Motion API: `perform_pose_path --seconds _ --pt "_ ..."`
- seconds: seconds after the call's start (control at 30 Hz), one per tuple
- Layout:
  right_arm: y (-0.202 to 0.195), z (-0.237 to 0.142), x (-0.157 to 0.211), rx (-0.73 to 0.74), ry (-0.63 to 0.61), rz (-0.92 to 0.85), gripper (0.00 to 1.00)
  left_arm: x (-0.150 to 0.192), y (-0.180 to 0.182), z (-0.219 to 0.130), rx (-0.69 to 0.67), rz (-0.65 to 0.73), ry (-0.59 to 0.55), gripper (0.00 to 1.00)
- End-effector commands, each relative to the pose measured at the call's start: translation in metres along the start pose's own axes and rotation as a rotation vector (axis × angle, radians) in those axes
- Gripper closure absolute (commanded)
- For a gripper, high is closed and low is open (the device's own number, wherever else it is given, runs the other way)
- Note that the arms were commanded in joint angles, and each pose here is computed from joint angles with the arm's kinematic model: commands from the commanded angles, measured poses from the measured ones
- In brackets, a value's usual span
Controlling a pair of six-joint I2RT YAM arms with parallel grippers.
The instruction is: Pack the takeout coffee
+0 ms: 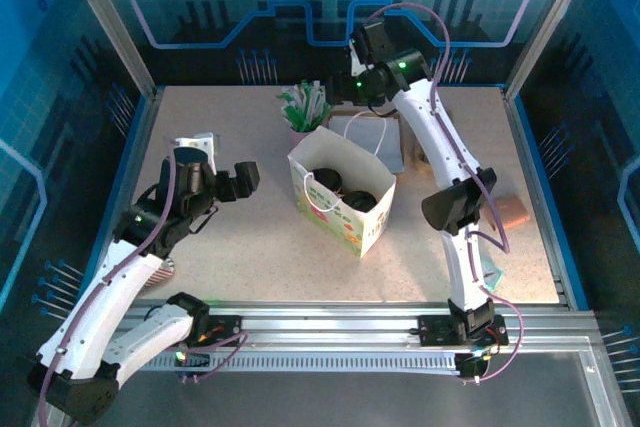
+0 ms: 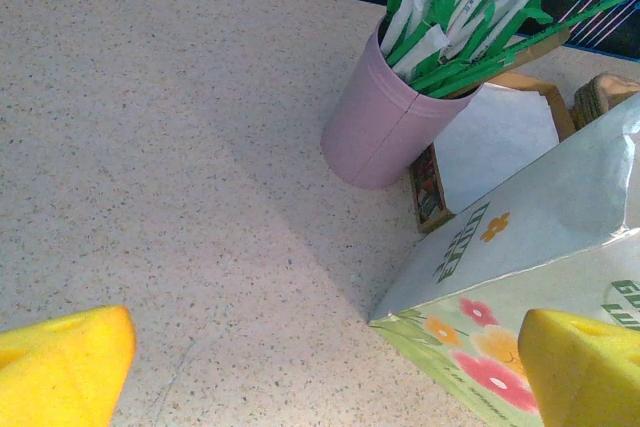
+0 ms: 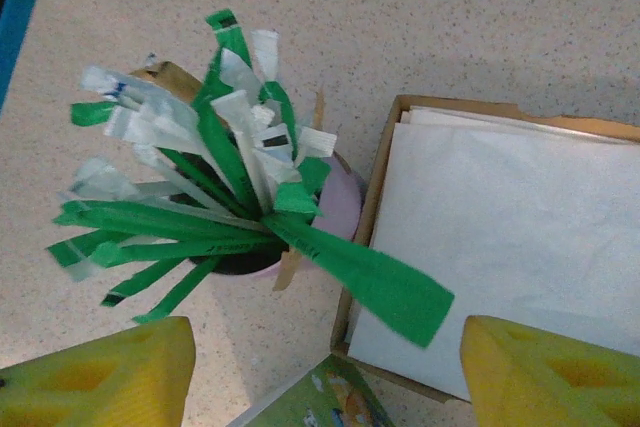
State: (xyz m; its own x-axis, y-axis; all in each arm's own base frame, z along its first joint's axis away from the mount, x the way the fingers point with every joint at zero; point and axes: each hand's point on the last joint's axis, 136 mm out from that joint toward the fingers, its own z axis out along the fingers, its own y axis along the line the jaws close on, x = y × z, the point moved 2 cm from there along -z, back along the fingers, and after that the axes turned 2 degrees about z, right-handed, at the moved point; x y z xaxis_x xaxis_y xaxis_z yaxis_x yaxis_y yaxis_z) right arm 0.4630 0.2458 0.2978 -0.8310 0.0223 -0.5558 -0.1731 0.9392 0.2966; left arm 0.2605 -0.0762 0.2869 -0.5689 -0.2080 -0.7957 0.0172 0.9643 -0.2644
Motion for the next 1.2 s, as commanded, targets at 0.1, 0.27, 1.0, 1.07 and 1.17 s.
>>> perform_pose_path --seconds 0.1,0.27,1.0,1.07,1.17 --pt "0.000 0.015 -0.009 -0.033 -0.017 0.009 0.43 -0.003 0.003 0.002 -0.013 0.023 -0.020 0.01" --pt "0.003 0.016 -0.011 -0.044 -0.024 0.003 0.61 -0.003 0.004 0.002 -0.017 0.026 -0.020 0.01" --pt "0.008 -0.052 -0.027 -0.037 -0.144 -0.045 1.00 -0.003 0.006 0.003 -0.027 0.035 -0.020 0.01" --pt "0.010 -0.070 -0.029 -0.050 -0.169 -0.053 1.00 -0.002 0.006 0.002 -0.029 0.036 -0.020 0.01" --pt "0.017 -0.098 -0.030 -0.084 -0.206 -0.071 1.00 -0.003 0.007 0.003 -0.034 0.035 -0.021 0.01"
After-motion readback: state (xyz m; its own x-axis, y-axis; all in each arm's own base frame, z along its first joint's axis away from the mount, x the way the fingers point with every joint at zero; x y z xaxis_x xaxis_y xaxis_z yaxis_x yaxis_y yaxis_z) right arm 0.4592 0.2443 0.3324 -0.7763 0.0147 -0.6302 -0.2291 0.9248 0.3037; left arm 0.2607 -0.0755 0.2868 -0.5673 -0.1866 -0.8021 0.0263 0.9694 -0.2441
